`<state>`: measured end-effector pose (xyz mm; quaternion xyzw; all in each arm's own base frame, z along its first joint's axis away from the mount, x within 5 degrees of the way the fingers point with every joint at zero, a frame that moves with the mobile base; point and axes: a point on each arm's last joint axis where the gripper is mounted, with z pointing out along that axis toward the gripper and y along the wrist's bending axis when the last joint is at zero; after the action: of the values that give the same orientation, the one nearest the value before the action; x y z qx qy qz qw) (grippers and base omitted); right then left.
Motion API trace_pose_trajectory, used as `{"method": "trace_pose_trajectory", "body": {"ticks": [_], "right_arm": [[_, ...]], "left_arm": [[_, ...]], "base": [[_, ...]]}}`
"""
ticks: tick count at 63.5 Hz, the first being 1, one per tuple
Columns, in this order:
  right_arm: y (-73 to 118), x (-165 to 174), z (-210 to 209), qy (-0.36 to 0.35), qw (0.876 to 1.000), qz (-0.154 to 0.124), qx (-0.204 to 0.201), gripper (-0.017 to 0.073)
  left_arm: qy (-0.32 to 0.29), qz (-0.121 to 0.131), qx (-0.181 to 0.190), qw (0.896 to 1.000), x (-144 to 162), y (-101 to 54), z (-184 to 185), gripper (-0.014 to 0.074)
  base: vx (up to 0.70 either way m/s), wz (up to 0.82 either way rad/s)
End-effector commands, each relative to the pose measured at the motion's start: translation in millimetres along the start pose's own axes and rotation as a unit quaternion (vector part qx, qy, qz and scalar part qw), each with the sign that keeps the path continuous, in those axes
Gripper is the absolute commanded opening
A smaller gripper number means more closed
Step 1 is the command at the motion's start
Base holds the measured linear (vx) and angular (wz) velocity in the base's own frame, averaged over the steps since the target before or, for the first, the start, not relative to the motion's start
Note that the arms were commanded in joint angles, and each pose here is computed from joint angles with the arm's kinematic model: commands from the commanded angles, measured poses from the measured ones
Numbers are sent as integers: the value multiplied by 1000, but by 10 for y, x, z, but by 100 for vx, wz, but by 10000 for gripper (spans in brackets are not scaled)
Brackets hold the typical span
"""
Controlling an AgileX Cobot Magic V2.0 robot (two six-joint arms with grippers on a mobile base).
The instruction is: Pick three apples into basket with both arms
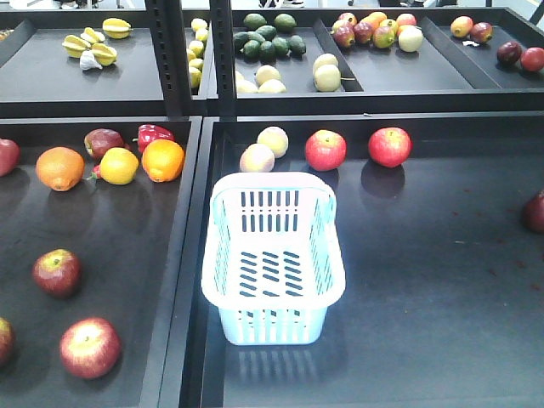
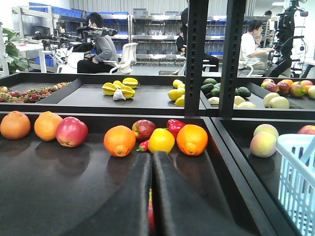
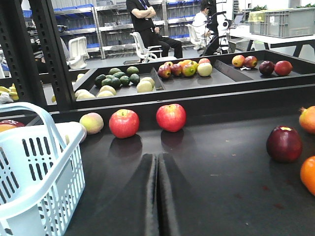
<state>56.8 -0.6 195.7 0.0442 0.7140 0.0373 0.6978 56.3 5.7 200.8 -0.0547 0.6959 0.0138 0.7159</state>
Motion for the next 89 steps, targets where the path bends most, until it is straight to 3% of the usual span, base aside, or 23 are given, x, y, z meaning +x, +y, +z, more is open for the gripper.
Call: {"method": "trace_pose_trajectory", "body": {"ticks": [1,89], "right_arm": [[6,-54,-9,-38,999,-7,-3,-5],[6,-54,-9,-38,999,-7,-3,-5]], "left_arm": [[-57,-1,7,998,-154,-16,-25,-8],[-57,-1,7,998,-154,-16,-25,-8]], "base": [[6,3],[4,2]]}}
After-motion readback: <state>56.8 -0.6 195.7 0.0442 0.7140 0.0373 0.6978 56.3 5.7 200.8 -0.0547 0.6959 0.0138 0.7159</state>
